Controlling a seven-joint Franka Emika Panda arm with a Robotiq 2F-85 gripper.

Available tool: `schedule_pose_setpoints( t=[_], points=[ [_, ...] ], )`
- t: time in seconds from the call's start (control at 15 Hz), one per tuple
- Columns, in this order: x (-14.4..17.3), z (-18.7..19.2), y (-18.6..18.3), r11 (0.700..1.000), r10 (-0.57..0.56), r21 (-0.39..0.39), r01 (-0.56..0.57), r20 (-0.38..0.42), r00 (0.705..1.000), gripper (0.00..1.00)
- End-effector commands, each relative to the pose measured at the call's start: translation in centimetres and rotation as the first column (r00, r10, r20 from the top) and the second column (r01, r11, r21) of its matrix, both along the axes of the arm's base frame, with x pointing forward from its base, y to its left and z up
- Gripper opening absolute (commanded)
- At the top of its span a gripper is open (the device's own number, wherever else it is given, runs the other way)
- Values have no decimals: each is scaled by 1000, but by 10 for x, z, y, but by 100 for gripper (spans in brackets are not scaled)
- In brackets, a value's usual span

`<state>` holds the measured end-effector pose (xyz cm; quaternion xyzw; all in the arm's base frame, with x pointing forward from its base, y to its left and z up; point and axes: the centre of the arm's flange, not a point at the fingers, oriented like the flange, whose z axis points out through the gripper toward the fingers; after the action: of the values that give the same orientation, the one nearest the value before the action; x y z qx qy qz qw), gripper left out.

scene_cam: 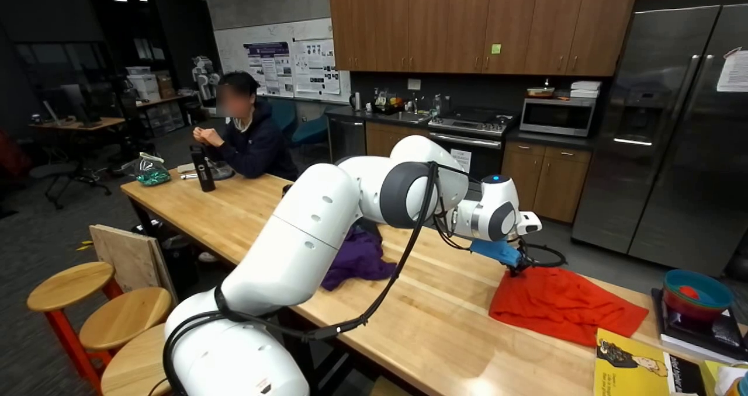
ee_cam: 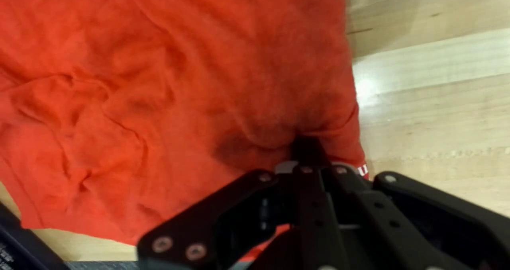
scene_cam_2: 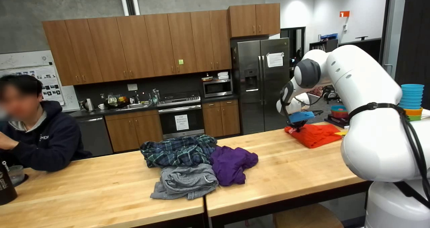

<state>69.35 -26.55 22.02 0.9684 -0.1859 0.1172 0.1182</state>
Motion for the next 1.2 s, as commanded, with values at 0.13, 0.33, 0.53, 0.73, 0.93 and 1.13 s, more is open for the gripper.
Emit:
schedule_pose_setpoints(
  t=[0.13, 0.33, 0.53, 0.73, 0.93, 1.13],
  points=[
    [-13, 15, -14, 999, 16, -44, -15, 11, 1000, 0],
    [-21, 27, -6, 999, 40, -32, -39, 37, 999, 0],
    [-32, 48, 8, 997, 65, -45, -62, 81, 995, 0],
    [-40, 72, 21, 996, 77, -50, -71, 122, 989, 0],
    [-45, 90, 36, 997, 71, -38, -67, 115, 991, 0],
    [-58, 95, 44, 998, 65, -16, -64, 92, 994, 0]
  ],
)
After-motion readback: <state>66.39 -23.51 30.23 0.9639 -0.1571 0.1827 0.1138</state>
